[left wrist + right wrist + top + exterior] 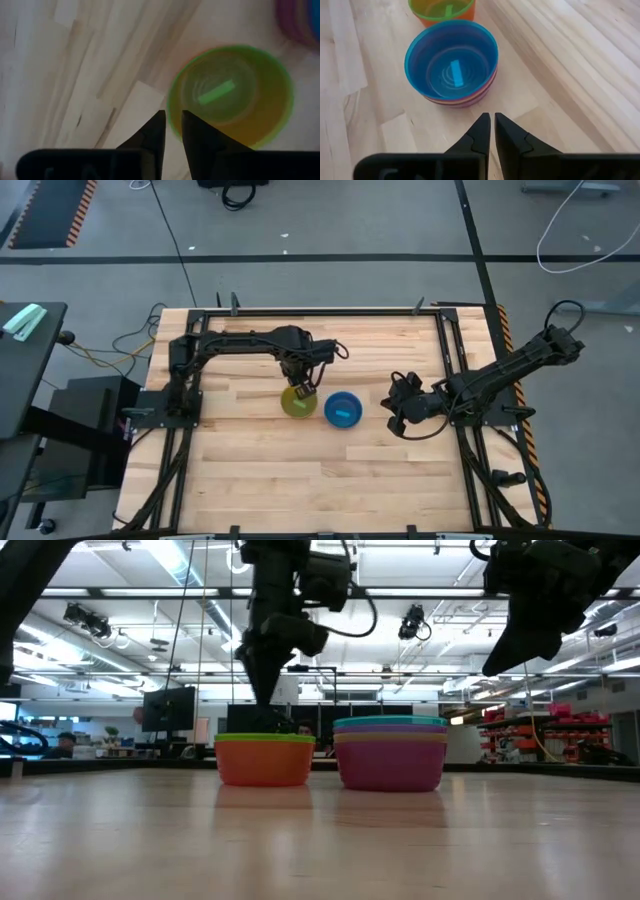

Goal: Nest bowls inside each other
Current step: Stack the stacked bowls on the blue bowl

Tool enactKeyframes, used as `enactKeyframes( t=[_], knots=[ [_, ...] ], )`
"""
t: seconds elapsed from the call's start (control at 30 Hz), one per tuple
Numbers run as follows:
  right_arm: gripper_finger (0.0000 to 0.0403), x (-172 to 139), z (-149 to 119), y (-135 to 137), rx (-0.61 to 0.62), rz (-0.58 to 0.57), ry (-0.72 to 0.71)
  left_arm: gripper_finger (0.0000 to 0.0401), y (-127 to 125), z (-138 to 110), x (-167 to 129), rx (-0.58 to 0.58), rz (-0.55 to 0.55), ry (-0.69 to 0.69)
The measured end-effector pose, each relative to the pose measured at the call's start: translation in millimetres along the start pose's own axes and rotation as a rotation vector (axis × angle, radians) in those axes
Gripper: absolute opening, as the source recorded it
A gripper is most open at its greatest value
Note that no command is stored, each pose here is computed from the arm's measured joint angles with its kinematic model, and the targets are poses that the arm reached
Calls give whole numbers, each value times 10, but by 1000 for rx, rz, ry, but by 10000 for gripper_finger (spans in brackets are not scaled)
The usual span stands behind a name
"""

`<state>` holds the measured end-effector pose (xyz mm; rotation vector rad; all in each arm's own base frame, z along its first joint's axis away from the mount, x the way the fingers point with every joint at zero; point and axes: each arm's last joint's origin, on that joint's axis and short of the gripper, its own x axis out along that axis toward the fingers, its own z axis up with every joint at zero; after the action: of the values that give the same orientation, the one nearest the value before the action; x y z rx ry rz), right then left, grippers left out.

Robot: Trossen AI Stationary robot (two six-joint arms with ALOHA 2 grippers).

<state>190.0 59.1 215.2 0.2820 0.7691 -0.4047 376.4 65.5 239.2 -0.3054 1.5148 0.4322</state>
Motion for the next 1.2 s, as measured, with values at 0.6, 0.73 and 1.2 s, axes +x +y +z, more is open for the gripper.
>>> enactKeyframes(
  t=[0.6, 0.73, 1.2],
  knots=[
    [34, 0, 3, 1, 13, -4, -7, 75, 136, -295, 334, -48, -132, -4],
    [34, 0, 3, 1, 13, -4, -7, 72, 123, -265, 334, -47, -150, -35],
    [34, 0, 3, 1, 14, -4, -7, 52, 131, -171, 382, -58, -163, -94]
  ],
)
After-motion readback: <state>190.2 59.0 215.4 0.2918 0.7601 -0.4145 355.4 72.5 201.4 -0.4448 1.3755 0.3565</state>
